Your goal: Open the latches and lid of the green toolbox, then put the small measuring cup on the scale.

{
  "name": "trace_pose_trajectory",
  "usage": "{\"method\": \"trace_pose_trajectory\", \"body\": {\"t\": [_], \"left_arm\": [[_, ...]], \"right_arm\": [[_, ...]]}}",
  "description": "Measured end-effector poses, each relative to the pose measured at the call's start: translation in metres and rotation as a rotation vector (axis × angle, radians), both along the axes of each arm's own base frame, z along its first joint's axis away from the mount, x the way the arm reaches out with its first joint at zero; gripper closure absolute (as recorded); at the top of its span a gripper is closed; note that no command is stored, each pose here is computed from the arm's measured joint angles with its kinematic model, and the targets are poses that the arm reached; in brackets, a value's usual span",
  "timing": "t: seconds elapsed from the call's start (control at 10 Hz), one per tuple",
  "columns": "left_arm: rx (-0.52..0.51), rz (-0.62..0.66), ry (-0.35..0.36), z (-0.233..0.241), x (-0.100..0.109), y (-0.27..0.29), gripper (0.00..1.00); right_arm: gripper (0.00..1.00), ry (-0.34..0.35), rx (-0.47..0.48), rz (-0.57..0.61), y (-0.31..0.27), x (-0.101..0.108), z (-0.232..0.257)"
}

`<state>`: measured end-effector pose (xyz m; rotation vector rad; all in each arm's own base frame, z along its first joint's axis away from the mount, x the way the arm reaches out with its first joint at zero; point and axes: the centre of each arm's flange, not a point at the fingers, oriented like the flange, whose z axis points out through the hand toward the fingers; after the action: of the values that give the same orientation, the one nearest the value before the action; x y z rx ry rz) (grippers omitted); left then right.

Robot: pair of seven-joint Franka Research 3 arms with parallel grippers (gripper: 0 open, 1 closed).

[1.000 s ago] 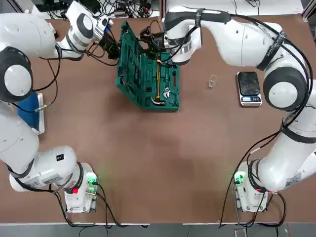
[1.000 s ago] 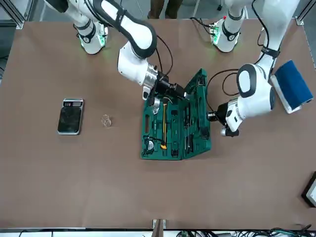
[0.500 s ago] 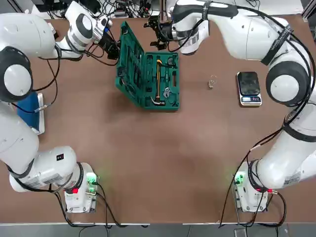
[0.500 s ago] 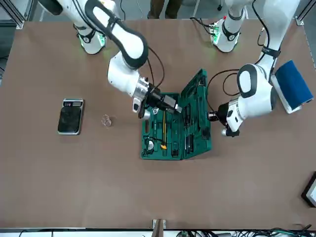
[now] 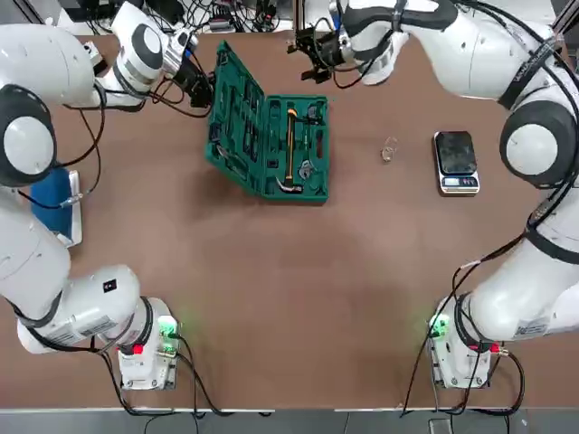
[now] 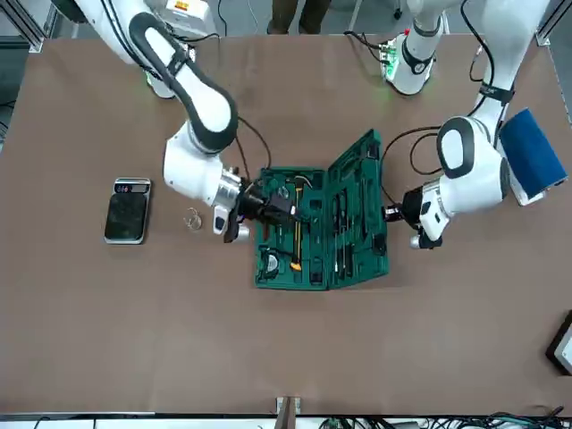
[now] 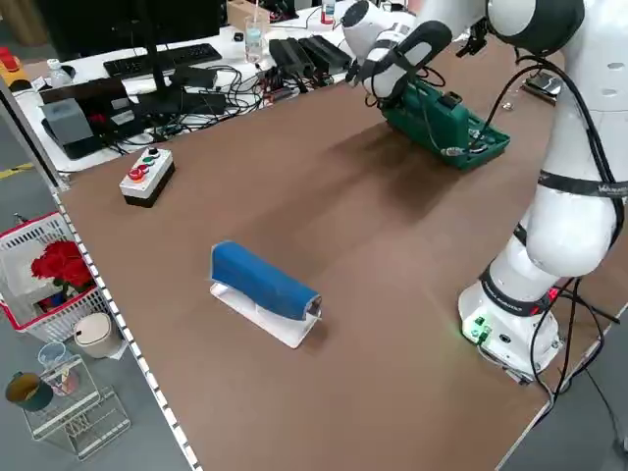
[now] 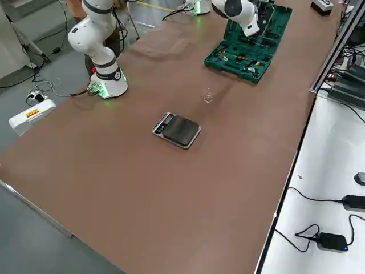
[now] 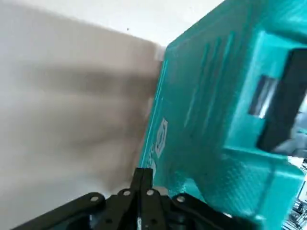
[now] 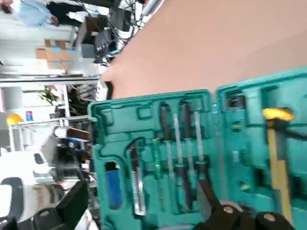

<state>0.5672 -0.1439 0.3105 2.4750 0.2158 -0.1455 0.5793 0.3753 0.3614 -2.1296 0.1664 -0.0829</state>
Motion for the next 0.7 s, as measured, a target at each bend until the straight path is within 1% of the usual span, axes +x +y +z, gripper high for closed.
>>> {"method": "trace_pose_trajectory", "body": {"t": [0.2, 0.3, 0.5, 0.6, 0.7], "left_arm": [[0.001, 0.003, -0.002, 0.001, 0.0, 0.001, 0.99], [0.001, 0.003, -0.002, 0.001, 0.0, 0.002, 0.99], [0.003, 0.025, 0.007, -0.002, 0.001, 0.013, 0.99], [0.005, 0.043, 0.012, -0.004, 0.001, 0.024, 0.99], [0.006, 0.054, 0.015, -0.005, 0.001, 0.03, 0.99]], "right_arm": [[0.0, -0.017, -0.101, 0.078, -0.046, 0.007, 0.011], [0.0, -0.007, -0.175, 0.11, -0.072, 0.011, 0.024], [0.0, 0.056, -0.343, 0.138, -0.125, 0.014, 0.059], [0.0, 0.079, -0.403, 0.142, -0.154, 0.012, 0.077], [0.0, 0.083, -0.475, 0.144, -0.186, 0.011, 0.094]]}}
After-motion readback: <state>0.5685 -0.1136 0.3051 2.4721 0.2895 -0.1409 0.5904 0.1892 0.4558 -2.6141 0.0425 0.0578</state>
